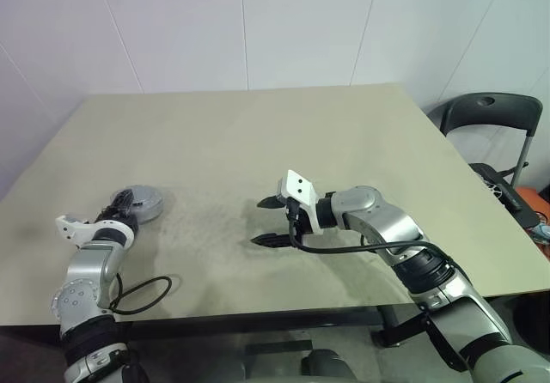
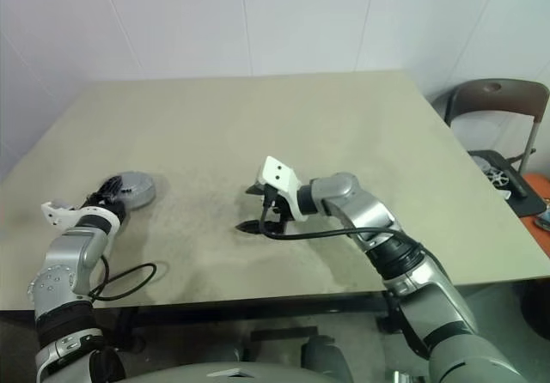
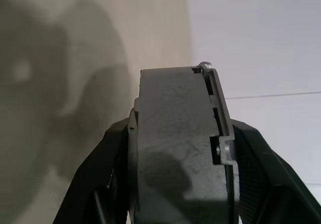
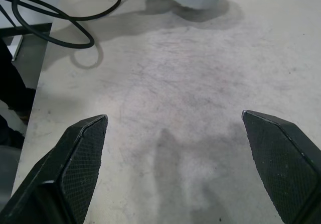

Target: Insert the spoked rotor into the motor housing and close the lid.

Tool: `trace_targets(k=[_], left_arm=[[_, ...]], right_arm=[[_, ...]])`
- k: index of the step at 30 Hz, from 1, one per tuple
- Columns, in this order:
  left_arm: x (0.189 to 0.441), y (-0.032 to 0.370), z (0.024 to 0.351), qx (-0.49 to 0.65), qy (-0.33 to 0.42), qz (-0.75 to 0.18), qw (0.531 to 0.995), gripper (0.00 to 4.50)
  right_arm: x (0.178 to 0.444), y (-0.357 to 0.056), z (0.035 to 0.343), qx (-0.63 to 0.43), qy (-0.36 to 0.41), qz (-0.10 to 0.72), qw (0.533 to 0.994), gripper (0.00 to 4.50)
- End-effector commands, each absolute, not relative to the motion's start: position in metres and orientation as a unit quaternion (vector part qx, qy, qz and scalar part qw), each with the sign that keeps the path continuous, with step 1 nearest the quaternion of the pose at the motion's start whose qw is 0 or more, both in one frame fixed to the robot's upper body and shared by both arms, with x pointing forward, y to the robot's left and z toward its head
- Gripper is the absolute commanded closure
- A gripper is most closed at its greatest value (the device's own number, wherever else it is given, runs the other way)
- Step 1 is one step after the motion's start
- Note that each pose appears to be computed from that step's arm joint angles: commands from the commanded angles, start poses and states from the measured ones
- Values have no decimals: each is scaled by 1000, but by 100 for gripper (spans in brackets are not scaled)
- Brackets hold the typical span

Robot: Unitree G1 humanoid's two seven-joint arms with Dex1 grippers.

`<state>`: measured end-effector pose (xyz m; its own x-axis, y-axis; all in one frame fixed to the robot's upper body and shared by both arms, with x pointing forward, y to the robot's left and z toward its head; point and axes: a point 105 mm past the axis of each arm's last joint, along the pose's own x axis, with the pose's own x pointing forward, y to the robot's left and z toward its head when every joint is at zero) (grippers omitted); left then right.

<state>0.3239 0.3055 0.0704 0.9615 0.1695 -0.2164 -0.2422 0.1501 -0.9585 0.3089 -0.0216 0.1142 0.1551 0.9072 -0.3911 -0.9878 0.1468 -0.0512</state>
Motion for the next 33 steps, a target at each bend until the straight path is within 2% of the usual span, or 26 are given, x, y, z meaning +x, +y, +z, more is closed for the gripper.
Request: trace_targets(k=[1,6,8,13,29,33], left_arm=[[326,306,77,-643,22,143,752,224],[321,303,58,-632,74,187,748,224],[321,303,57,-639,79,202,738,151],[316,300,54,-636,108,246,723,2],[262,270,49,-612,188,361,678,2],[259,255,54,-542,218,339,738,2]], right_arm=[[313,-22,125,-150,109,633,752,0],[314,-21,126,-152,107,632,752,0],[316,-21,125,-154,107,631,753,0],[317,-23,123,-157,108,629,753,0],[318,-25,119,-161,105,628,754,0],[321,-28,118,-159,105,624,758,0]])
